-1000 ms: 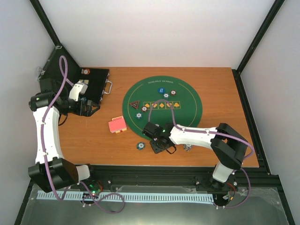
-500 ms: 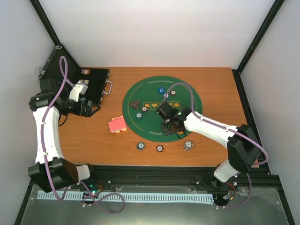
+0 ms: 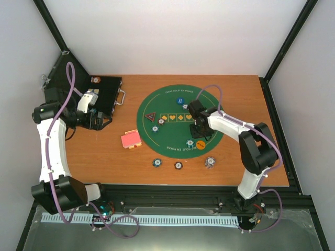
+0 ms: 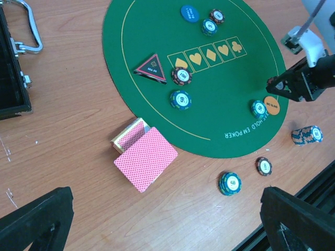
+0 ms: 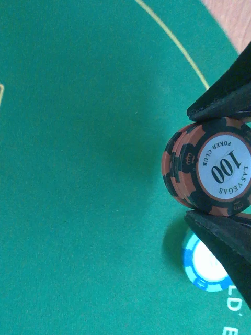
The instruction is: Distribute texas hold em gaming equipment
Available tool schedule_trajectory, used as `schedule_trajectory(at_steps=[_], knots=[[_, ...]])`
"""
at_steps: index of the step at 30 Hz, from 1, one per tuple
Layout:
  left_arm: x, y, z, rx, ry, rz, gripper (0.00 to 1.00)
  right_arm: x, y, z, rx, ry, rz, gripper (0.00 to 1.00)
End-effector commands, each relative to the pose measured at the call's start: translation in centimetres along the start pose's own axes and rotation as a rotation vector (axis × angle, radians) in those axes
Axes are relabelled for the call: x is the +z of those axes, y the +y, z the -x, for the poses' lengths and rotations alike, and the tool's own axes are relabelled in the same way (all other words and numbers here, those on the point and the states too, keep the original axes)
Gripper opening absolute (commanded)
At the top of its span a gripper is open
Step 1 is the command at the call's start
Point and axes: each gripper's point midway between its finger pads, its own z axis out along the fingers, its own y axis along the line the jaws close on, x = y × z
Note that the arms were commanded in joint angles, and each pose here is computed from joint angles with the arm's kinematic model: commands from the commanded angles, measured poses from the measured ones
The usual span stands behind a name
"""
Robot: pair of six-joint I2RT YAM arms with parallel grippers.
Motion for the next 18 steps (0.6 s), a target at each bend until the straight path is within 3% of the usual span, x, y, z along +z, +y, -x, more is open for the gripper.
schedule_trajectory(at_steps=[1, 18], knots=[[-0.9, -0.6, 1.1, 0.039, -0.027, -0.005, 1.00, 1.2, 0.3, 1.8, -0.011, -0.012, 0.020, 0.21], [-1.1, -0.5, 1.3, 0.056, -0.024, 0.005, 1.00, 4.8, 0.2, 1.1, 0.007, 0.055, 0.021, 0.22]])
